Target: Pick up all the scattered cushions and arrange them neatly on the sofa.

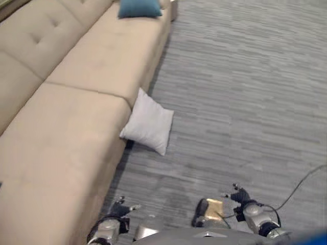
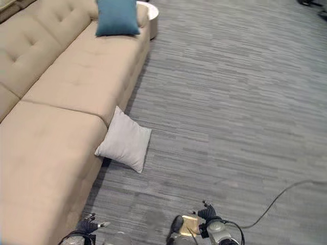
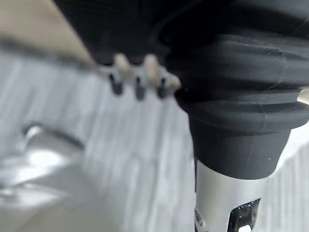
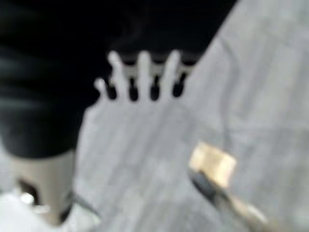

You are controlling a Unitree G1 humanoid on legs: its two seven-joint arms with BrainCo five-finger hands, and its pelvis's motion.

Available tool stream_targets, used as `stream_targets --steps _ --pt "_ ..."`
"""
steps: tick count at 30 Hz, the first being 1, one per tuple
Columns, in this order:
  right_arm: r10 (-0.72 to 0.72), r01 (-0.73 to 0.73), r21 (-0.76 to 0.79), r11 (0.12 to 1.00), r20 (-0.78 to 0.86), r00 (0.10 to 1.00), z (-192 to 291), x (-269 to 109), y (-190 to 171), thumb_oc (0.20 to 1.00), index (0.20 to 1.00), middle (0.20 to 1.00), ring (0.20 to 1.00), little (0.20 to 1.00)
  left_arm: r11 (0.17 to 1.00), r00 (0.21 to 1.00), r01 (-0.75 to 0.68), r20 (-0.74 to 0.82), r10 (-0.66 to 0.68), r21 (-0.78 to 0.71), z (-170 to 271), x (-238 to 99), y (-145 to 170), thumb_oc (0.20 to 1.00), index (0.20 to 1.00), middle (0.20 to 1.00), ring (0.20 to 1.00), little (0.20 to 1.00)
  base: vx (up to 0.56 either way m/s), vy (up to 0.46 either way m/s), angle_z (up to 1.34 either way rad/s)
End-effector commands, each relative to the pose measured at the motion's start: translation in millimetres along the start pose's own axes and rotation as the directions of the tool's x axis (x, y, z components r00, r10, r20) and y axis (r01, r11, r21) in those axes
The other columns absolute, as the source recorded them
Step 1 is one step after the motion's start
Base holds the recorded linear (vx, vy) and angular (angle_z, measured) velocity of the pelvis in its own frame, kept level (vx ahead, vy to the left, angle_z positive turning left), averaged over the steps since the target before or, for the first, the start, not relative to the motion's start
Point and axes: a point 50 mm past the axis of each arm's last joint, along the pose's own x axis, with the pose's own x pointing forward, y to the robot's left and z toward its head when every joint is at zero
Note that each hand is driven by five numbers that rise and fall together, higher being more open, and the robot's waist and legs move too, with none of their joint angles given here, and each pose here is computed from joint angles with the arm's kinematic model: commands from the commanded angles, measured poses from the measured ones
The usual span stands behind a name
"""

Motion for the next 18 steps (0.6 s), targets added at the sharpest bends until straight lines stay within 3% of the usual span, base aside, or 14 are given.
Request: stream_targets --steps 1,9,18 --pt "-0.046 0.045 0.019 0.999 0.047 0.998 13.7 3.8 -13.4 1.0 1.0 1.0 1.0 1.0 0.997 0.995 -0.025 0.093 0.019 0.069 29.2 6.0 14.2 1.0 1.0 1.0 1.0 1.0 0.14 -0.034 0.28" --pt "-0.066 0.066 0.011 0.998 0.049 0.997 9.0 2.5 -16.1 1.0 1.0 1.0 1.0 1.0 0.997 0.997 -0.021 0.078 0.015 0.08 23.3 4.7 17.0 1.0 1.0 1.0 1.0 1.0 0.27 0.027 0.16" --pt "0.025 -0.025 -0.02 1.0 0.024 0.999 -0.8 -2.2 10.2 1.0 1.0 1.0 1.0 1.0 0.993 0.995 -0.1 0.032 0.098 0.067 11.1 0.2 50.6 1.0 1.0 1.0 1.0 1.0 0.2 0.109 -0.2"
